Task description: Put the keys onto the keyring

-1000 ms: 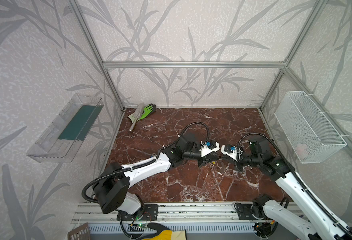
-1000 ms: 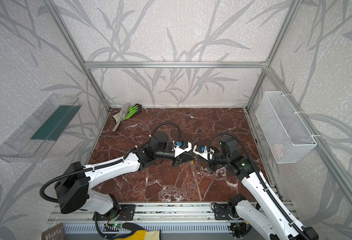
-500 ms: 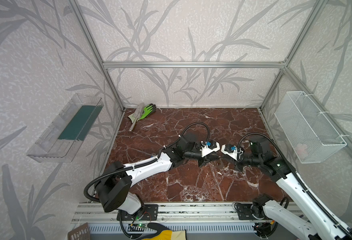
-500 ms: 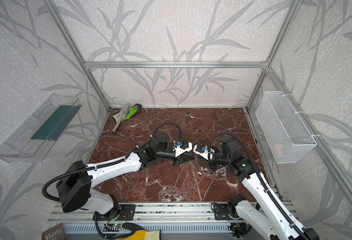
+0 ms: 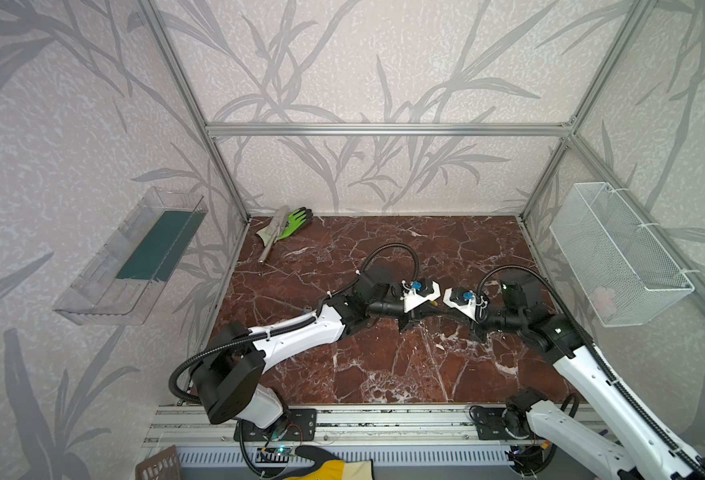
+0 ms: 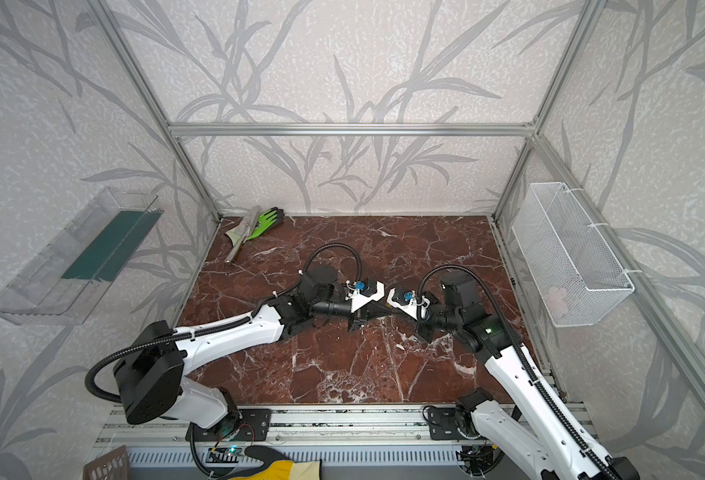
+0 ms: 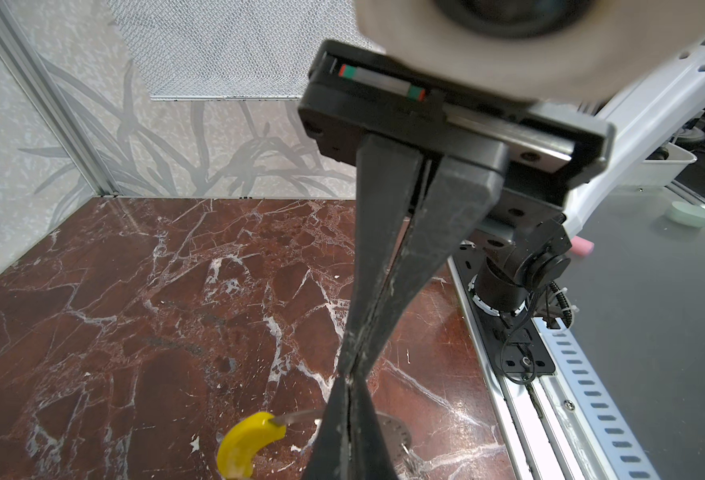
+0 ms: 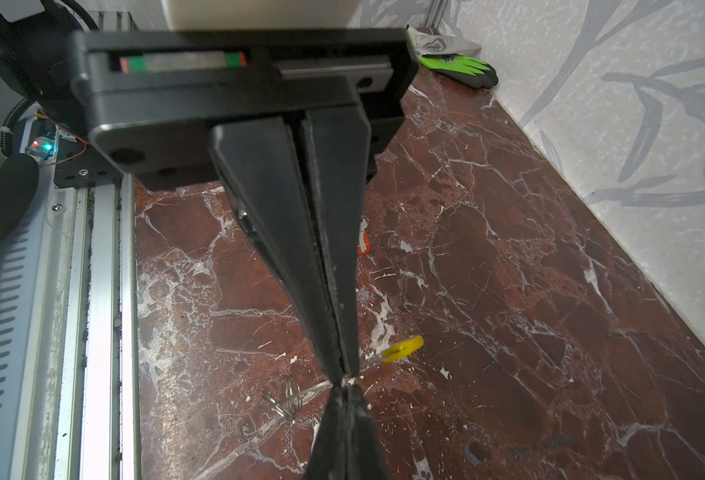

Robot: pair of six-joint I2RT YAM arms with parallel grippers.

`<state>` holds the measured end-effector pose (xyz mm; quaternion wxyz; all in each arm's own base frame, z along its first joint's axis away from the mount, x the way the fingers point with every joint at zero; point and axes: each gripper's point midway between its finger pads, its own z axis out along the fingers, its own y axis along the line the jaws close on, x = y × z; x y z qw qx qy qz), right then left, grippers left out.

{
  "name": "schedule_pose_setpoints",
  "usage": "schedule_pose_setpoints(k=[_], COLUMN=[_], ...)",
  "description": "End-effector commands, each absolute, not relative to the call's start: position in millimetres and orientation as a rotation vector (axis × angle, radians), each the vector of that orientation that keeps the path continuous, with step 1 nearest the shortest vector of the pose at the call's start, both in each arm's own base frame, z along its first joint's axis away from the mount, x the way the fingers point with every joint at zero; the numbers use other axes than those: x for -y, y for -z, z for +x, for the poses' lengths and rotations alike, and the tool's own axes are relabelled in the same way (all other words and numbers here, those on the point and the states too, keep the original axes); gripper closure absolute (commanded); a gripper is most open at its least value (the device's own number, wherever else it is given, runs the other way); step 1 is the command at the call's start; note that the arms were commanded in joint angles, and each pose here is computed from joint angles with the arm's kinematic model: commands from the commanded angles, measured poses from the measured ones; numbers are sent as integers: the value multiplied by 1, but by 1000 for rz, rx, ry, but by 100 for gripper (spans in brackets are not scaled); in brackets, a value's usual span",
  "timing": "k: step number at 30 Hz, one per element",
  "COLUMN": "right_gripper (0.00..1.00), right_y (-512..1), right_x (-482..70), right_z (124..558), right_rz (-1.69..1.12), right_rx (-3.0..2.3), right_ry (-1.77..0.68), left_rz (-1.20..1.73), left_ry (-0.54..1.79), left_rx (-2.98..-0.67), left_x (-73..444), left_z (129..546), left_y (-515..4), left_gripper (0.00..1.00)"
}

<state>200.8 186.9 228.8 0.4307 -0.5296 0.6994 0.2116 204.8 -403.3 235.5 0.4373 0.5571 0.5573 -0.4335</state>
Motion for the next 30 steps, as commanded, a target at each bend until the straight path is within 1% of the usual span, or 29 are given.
schedule_pose_setpoints(k=[1, 4, 7, 9, 10, 14, 20, 30], right_gripper=[100, 100, 81, 75, 73, 73, 76, 79], right_y=[-246, -249, -251, -255, -258, -271, -269, -284], right_x=[-189, -185, -177, -173, -171, -171, -182, -190], right_z=[203, 207, 211, 213, 213, 207, 198, 202], right_rz=[-1303, -1284, -1238, -1192, -1165, -1096, -1109, -1079], right_rx=[-1682, -1665, -1639, -1608, -1590, -1514, -1479, -1405], right_ry=[-512, -460, -392, -377, -383, -456, -579, -644], left_rz=[1404, 1398, 1341, 1297, 1275, 1224, 1169, 1154], left_ry=[1120, 1120, 1144, 1178, 1192, 1239, 1293, 1326], left_rx=[-1342, -1338, -1308, -1287, -1274, -1216, -1141, -1099], left_x=[404, 403, 400, 396, 394, 390, 387, 388], left_z=[197, 198, 202, 206, 207, 208, 207, 206], left_y=[-238, -239, -251, -260, -265, -282, -304, -315], left_gripper=[100, 100, 100, 100, 100, 100, 100, 100])
